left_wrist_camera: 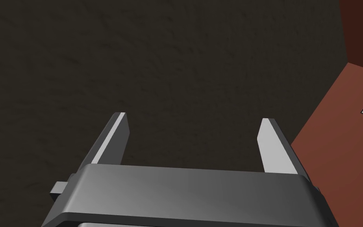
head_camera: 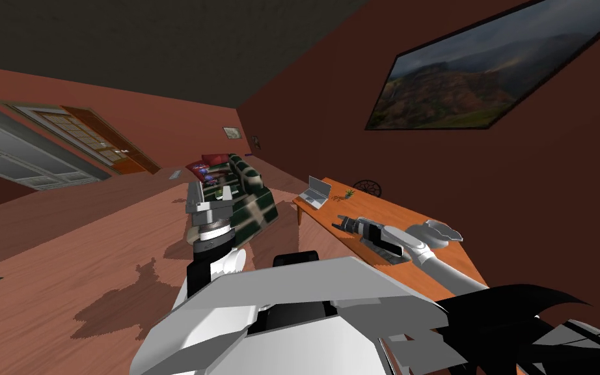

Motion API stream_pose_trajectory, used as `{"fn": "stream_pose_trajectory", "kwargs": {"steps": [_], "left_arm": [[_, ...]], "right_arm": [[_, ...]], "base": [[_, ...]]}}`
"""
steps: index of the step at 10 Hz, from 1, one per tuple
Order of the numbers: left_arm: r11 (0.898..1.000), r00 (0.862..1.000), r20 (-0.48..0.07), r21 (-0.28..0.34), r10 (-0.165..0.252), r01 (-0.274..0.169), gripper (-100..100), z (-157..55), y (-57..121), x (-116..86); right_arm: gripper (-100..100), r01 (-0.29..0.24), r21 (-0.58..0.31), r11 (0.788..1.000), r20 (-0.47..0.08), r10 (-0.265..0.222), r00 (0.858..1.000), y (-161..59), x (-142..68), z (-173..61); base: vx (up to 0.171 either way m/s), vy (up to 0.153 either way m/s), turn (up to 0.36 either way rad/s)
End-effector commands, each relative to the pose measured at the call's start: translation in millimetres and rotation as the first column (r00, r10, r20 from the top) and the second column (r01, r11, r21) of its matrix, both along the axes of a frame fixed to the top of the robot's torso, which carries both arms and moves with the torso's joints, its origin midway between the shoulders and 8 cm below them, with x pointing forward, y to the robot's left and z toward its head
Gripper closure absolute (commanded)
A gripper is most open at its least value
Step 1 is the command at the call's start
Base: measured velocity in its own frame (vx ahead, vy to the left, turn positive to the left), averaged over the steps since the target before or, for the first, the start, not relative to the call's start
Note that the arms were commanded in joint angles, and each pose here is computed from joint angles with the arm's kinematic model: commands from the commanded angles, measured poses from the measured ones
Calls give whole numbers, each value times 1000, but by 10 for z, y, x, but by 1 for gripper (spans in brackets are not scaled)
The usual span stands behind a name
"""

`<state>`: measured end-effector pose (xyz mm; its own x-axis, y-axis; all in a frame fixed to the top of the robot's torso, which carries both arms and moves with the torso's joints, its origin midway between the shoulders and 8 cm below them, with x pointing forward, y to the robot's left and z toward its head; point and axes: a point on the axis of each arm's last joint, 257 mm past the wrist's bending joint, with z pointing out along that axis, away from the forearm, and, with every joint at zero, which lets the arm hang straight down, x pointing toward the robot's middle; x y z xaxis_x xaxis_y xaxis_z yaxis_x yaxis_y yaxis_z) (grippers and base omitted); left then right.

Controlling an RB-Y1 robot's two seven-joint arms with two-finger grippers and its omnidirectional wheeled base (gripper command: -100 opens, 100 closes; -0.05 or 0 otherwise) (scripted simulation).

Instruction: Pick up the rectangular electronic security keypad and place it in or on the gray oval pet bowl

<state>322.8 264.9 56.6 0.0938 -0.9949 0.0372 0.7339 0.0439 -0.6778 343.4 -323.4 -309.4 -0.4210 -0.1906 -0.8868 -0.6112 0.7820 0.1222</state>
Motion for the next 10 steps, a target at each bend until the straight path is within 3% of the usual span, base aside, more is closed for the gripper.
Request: {"fn": "stream_pose_trajectory", "kwargs": {"steps": [1, 2, 3, 5, 6, 8, 9, 10], "left_arm": [[1000, 1000, 0, 0, 0, 0, 0, 0, 0, 0], [1000, 1000, 0, 0, 0, 0, 0, 0, 0, 0], [1000, 1000, 0, 0, 0, 0, 0, 0, 0, 0], [1000, 1000, 0, 0, 0, 0, 0, 0, 0, 0], [1000, 1000, 0, 0, 0, 0, 0, 0, 0, 0], [1000, 1000, 0, 0, 0, 0, 0, 0, 0, 0], [1000, 1000, 0, 0, 0, 0, 0, 0, 0, 0], [1000, 1000, 0, 0, 0, 0, 0, 0, 0, 0]], "right_arm": [[-100, -20, -84, 996, -56, 15, 998, -247, -154, -220], [-100, -13, -88, 996, -60, 8, 998, -282, -160, -241], [-100, -46, -150, 988, -102, 31, 994, -440, -287, -370], [-100, -30, -159, 987, -114, 12, 993, -538, -306, -422], [-100, -61, -219, 974, -161, 25, 987, -729, -454, -549], [-100, -49, -226, 973, -169, 11, 985, -802, -472, -583], [-100, -83, -279, 957, -218, 21, 976, -992, -633, -692], [-100, -72, -287, 955, -226, 5, 974, -1070, -655, -722]], "base": [[66, 15, 67], [58, 5, 34], [68, 6, 70], [44, 6, 16], [42, 7, 71], [32, 0, 13], [36, 4, 58], [39, -1, 35]]}}
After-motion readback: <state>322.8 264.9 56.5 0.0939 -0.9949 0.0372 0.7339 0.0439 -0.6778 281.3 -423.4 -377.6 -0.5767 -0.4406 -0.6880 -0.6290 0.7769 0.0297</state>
